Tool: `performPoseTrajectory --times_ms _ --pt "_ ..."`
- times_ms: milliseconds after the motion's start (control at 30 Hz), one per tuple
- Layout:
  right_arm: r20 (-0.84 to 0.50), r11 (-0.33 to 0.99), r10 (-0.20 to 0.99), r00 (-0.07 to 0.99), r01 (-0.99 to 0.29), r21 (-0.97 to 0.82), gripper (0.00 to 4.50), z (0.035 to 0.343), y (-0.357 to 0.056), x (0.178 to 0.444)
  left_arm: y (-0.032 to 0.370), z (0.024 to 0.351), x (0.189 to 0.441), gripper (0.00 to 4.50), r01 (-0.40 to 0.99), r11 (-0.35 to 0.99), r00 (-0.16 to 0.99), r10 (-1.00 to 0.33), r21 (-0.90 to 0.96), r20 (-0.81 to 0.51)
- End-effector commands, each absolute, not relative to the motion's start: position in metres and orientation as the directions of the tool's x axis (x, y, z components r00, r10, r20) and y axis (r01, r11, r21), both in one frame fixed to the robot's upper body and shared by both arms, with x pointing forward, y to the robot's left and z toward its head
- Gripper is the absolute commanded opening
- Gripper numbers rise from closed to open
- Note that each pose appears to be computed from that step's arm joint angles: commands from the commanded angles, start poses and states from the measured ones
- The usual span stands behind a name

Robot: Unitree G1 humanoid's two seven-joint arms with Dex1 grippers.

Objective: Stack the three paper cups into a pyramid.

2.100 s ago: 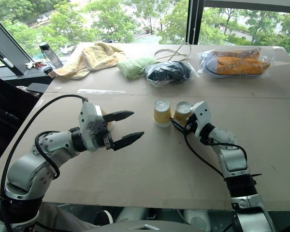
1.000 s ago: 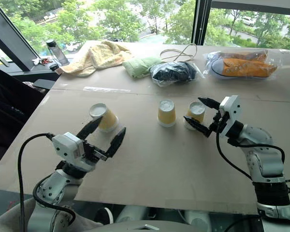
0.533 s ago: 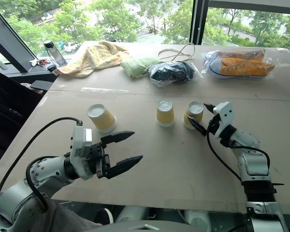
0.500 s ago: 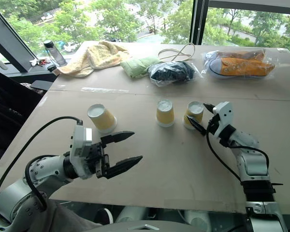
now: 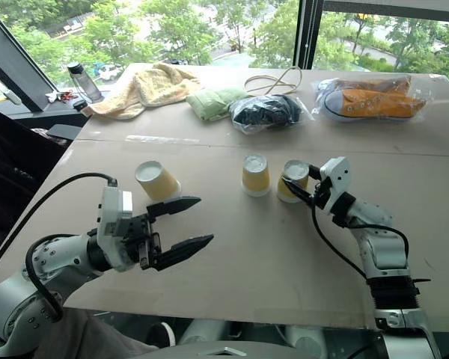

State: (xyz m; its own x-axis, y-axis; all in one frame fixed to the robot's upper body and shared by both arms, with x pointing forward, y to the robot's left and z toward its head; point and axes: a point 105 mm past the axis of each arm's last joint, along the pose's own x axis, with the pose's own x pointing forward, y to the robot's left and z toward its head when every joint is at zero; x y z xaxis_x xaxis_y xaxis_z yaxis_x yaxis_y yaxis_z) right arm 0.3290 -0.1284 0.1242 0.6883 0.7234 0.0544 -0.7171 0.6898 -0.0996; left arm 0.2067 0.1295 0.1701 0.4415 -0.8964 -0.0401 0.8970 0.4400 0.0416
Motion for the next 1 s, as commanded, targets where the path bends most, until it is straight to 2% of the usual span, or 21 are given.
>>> performPoseTrajectory --times_ms 33,500,533,633,1000 --pt "0.1 0.675 0.737 0.668 -0.726 -0.132 2.17 0.139 -0.122 0.331 0.131 0.178 0.205 4.5 0.894 0.441 0.444 -0.895 0.075 -0.033" --pt "0.067 0.661 0.75 0.658 -0.743 -0.108 2.17 0.132 -0.114 0.334 0.132 0.18 0.209 4.5 0.886 0.454 0.457 -0.889 0.091 -0.015" --pt "0.063 0.661 0.75 0.658 -0.743 -0.104 3.2 0.132 -0.114 0.334 0.132 0.18 0.209 4.5 0.886 0.454 0.457 -0.889 0.09 -0.014" --pt "0.067 0.663 0.749 0.659 -0.742 -0.099 4.46 0.134 -0.116 0.335 0.131 0.18 0.21 4.5 0.887 0.453 0.456 -0.89 0.089 -0.013" --pt "0.217 0.627 0.768 0.603 -0.777 -0.063 4.46 0.167 -0.12 0.323 0.129 0.179 0.21 4.5 0.891 0.446 0.448 -0.894 0.084 -0.008"
